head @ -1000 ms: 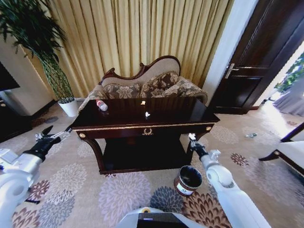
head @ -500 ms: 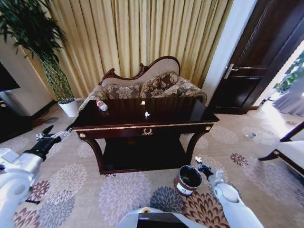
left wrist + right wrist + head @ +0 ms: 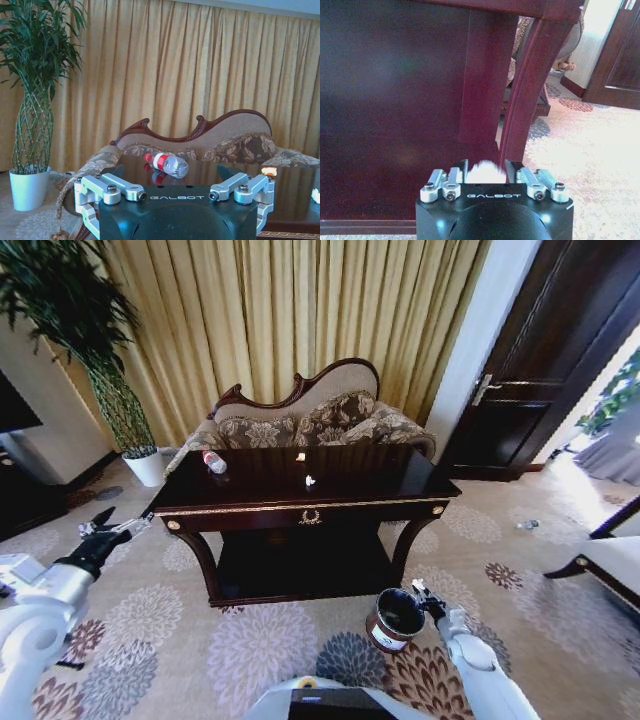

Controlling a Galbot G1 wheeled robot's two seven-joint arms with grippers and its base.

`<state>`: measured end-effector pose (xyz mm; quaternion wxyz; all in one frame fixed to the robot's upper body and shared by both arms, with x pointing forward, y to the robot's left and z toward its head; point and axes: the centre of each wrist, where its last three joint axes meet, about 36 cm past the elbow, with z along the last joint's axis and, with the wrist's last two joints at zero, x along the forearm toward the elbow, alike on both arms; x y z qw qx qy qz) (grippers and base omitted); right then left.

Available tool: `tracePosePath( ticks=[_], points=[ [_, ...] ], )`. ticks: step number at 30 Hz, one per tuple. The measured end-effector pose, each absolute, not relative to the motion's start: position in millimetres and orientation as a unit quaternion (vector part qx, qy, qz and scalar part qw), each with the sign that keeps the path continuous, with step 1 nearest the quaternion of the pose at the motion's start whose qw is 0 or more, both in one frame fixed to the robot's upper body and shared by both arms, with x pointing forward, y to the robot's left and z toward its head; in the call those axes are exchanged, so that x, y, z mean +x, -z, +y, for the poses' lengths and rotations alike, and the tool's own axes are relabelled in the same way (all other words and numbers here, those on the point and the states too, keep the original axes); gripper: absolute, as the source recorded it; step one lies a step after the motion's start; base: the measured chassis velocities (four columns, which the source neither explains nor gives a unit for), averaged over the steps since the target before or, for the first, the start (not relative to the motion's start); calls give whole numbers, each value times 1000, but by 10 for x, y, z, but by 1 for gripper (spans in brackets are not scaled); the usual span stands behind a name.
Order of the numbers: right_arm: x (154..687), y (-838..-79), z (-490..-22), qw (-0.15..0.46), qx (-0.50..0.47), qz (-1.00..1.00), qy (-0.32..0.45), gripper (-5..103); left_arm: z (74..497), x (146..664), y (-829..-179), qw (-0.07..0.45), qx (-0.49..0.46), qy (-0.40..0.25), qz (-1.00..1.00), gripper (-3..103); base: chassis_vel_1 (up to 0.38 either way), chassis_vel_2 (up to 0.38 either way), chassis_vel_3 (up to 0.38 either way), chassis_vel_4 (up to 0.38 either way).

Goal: Move to the front of the table and place the trash on the table into the trash bin.

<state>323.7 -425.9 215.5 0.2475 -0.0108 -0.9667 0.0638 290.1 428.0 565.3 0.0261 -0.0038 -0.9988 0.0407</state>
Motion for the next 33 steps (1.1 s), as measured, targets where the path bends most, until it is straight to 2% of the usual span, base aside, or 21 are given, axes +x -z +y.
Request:
tracePosePath(
  ticks=[9, 12, 13, 15, 20, 25, 33],
  points=[
    [3281, -2142, -4196, 236, -10, -969, -68, 74, 4316, 2902, -5643, 29, 0, -38, -999, 100, 0, 0, 0, 0],
    [3389, -2338, -4130, 200, -15, -978, -49, 90, 4311, 2907, -5659, 26, -1, -38, -999, 100, 0, 0, 0, 0],
    [3389, -2338, -4130, 200, -15, -978, -49, 90, 4311, 2907, -5659, 26, -1, -38, -999, 100, 0, 0, 0, 0],
    [3516, -2644, -3984, 148, -33, -988, -26, 99, 4285, 2898, -5669, 23, -3, -39, -999, 100, 0, 0, 0, 0],
    [3678, -3289, -3529, 83, -49, -995, 16, 100, 4242, 2858, -5653, 24, -4, -42, -999, 100, 0, 0, 0, 0],
    [3755, -3975, -3184, 33, -44, -998, 21, 100, 4227, 2839, -5675, 16, -5, -42, -999, 100, 0, 0, 0, 0],
    [3700, -4624, -2906, -17, 5, -999, 27, 100, 4182, 2780, -5712, 9, -6, -44, -999, 100, 0, 0, 0, 0]
  ],
)
